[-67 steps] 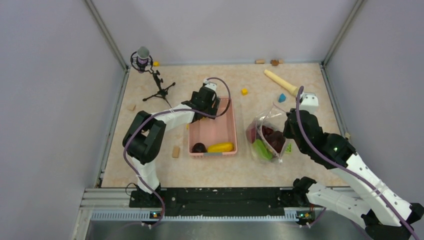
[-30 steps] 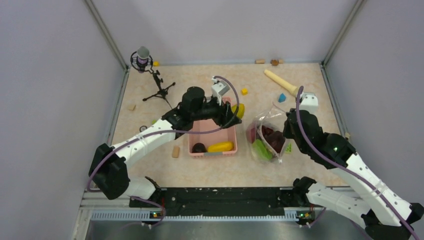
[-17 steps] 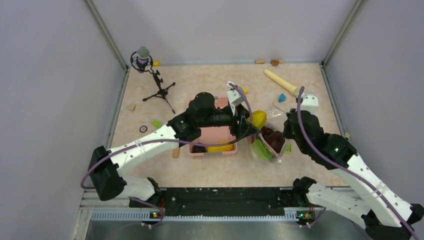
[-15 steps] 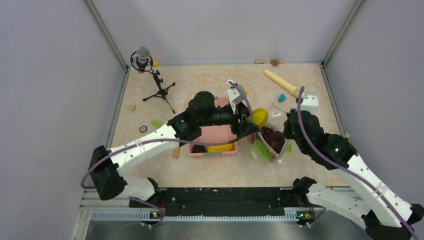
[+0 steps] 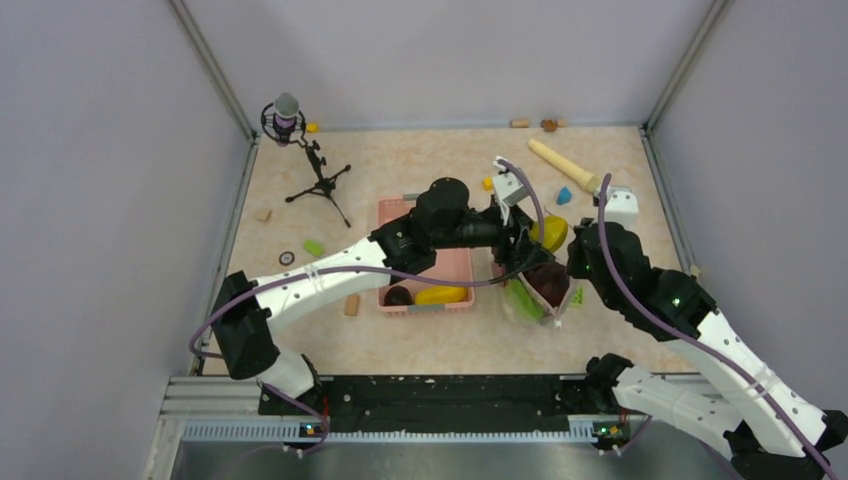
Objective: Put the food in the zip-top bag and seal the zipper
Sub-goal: Place the fake fruit in the zipper food storage bag, then pick up the fake fruit from the bin.
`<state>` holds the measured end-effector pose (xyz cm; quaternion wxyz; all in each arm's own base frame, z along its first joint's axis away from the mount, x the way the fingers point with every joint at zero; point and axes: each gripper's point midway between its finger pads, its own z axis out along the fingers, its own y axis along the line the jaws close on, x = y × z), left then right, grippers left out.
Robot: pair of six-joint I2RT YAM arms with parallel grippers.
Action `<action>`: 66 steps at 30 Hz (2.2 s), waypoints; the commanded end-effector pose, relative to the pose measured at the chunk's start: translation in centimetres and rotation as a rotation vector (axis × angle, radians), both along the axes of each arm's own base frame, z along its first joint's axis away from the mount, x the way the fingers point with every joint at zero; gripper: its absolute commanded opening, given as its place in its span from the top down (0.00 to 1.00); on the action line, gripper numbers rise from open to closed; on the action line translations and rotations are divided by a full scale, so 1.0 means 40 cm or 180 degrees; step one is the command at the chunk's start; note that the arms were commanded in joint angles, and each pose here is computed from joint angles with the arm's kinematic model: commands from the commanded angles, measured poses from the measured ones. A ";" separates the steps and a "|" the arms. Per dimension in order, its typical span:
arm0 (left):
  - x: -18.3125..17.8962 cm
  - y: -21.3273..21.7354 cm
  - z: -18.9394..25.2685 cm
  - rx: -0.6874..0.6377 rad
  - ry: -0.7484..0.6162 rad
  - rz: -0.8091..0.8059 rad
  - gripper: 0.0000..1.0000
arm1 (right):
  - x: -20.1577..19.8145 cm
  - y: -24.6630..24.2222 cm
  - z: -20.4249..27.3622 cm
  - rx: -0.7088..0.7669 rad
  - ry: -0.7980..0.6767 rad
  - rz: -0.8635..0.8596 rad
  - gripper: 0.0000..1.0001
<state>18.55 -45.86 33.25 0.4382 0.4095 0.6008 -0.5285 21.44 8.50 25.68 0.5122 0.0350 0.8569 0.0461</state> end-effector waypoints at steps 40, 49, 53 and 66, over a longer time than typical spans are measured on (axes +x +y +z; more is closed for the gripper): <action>0.166 0.361 -0.216 0.0530 0.0447 0.2320 0.02 | 0.010 0.011 0.018 0.0068 -0.0112 0.0043 0.99; 0.212 0.471 -0.410 0.1006 0.1421 0.2880 0.03 | 0.011 0.013 0.016 0.0057 -0.0099 0.0049 0.98; 0.194 0.452 -0.459 0.1020 0.1835 0.2720 0.03 | 0.010 0.018 0.015 0.0065 -0.0085 0.0082 0.98; 0.112 0.499 -0.612 0.2103 0.2051 0.2462 0.03 | 0.006 0.037 0.014 0.0127 -0.0060 0.0215 0.98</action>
